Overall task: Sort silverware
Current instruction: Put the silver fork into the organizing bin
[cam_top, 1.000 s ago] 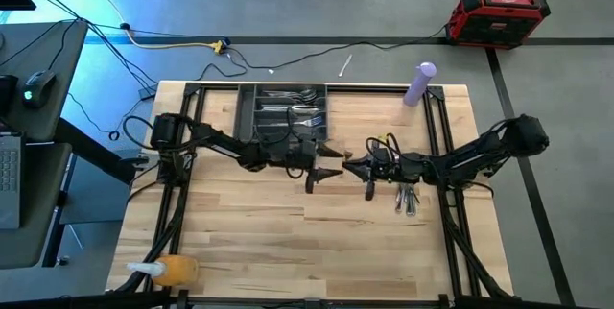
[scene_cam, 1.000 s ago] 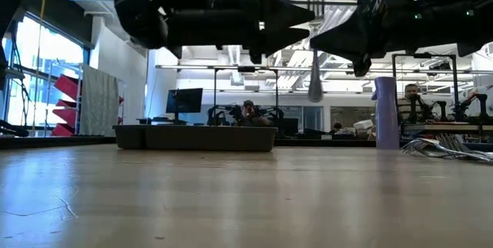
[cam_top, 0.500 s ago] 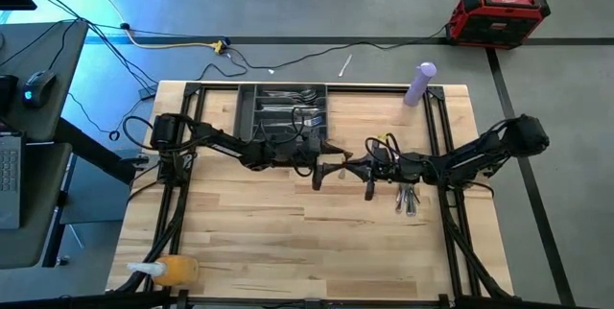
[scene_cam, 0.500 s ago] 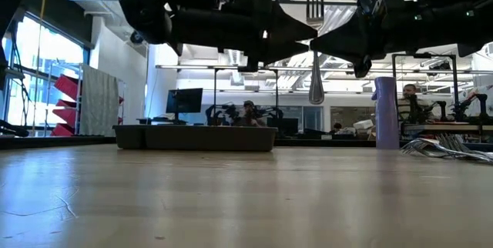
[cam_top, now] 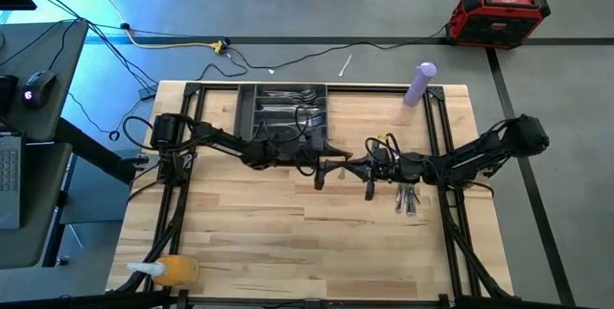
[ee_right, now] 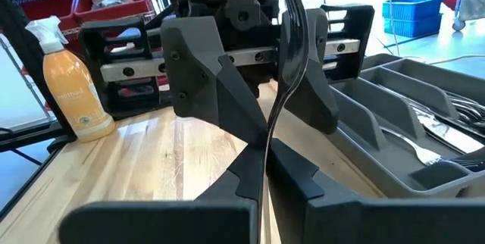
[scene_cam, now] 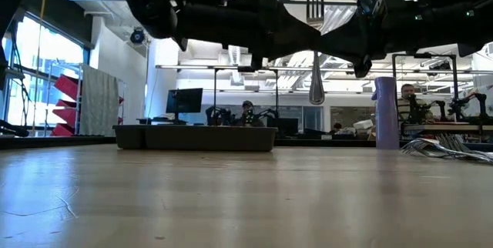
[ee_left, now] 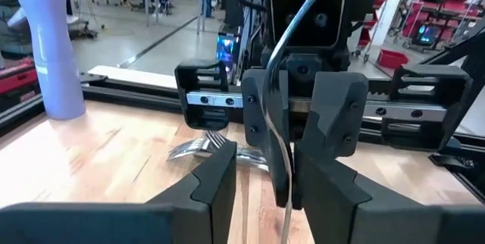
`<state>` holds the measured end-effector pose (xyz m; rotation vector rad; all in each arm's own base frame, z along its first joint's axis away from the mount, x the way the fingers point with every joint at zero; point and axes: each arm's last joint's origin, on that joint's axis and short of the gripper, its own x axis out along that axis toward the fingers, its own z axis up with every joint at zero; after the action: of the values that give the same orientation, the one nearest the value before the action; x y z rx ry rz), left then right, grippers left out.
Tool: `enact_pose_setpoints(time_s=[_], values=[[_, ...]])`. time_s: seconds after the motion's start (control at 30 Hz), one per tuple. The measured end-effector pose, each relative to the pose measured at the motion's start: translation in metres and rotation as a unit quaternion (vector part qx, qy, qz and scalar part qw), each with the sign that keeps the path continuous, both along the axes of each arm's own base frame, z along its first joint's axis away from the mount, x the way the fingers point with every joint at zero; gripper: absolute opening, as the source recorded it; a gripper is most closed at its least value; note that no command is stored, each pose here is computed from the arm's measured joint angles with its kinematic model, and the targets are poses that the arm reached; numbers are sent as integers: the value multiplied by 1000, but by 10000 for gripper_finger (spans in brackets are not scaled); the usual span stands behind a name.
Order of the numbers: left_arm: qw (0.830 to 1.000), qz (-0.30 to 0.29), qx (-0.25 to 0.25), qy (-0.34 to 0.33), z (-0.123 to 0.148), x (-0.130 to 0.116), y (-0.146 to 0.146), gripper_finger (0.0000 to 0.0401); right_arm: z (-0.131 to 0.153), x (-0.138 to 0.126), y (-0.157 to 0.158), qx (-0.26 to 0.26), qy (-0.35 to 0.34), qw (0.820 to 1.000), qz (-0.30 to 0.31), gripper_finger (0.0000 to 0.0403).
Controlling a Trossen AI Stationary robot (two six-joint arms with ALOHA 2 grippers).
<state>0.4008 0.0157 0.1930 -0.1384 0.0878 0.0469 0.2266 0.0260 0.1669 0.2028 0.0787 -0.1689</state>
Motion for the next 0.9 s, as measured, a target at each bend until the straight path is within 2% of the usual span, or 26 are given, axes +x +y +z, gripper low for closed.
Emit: enact_pose_setpoints(time_s=[0.2,0.37,0.57,0.7,0.9], values=[[1000,-1,3,19,3,4,0,96,-1,0,0,-1,3,1000,0,0],[1000,-14,16,22,2,4,-1,14,-2,0,0,1,10,1000,-1,0],[999,-20,19,24,2,4,-1,2,-3,0,0,-15,19,1000,1,4],[999,-27,23,29,1,4,-1,0,-4,-1,0,-32,27,999,2,43],[998,-28,26,50,-3,3,-1,0,-12,-2,-1,-36,66,997,-6,142]])
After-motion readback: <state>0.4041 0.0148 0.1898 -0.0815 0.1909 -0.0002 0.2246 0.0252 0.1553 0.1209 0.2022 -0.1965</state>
